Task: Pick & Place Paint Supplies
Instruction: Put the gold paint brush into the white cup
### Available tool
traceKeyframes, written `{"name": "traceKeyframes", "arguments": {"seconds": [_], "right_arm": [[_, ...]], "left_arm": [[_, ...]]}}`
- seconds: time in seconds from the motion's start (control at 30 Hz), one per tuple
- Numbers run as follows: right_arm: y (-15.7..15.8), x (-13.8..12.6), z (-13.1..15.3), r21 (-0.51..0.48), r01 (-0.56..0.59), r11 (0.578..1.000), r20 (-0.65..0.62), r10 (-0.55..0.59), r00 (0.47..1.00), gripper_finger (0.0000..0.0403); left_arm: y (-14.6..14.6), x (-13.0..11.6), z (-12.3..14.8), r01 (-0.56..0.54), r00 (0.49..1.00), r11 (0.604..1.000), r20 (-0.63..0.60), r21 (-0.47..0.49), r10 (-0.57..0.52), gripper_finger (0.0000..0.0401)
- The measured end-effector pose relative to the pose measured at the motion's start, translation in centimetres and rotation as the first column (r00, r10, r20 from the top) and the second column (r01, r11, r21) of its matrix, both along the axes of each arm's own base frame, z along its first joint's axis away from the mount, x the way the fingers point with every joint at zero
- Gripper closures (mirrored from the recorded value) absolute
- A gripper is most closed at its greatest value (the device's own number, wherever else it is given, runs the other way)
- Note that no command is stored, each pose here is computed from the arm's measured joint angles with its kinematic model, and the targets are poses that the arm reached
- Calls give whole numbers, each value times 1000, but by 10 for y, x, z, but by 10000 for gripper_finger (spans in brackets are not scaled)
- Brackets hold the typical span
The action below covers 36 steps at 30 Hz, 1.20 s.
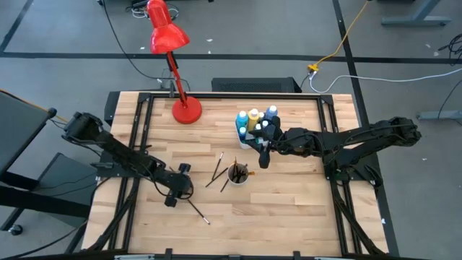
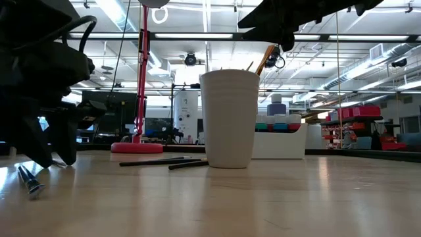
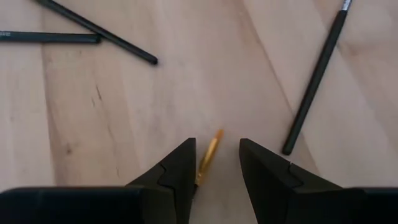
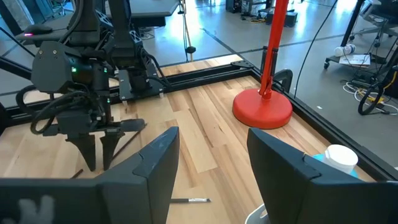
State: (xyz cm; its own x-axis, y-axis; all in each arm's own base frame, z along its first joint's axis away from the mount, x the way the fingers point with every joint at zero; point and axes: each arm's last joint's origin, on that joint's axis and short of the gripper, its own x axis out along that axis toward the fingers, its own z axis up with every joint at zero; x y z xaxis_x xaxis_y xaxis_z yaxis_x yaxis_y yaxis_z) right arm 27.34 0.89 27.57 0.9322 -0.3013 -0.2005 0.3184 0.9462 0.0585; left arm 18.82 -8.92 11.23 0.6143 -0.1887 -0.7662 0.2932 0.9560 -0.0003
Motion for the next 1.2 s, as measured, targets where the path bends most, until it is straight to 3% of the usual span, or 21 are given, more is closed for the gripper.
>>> {"name": "traceKeyframes", "arguments": {"seconds": [0.23,0.5,0.63,0.77,0.9,1.0,1.2], "right_arm": [[0,0,0,0,0,1000,0,0,1000,208],[0,0,0,0,0,1000,0,0,1000,208],[0,0,0,0,0,1000,0,0,1000,208],[0,0,0,0,0,1000,0,0,1000,208],[0,0,0,0,0,1000,0,0,1000,208],[0,0,0,0,0,1000,0,0,1000,208],[0,0,0,0,0,1000,0,0,1000,208]], "left_arm": [[-2,3,3,43,997,999,56,13,-44,289],[-1,0,0,20,1000,1000,-6,-4,-20,323],[-1,-1,0,64,998,998,-8,20,-63,330],[0,2,2,80,995,992,52,94,-85,329],[0,10,9,31,979,982,193,186,-68,329],[-3,18,20,-6,959,983,281,185,-47,329],[-13,32,42,77,950,986,290,145,-117,328]]}}
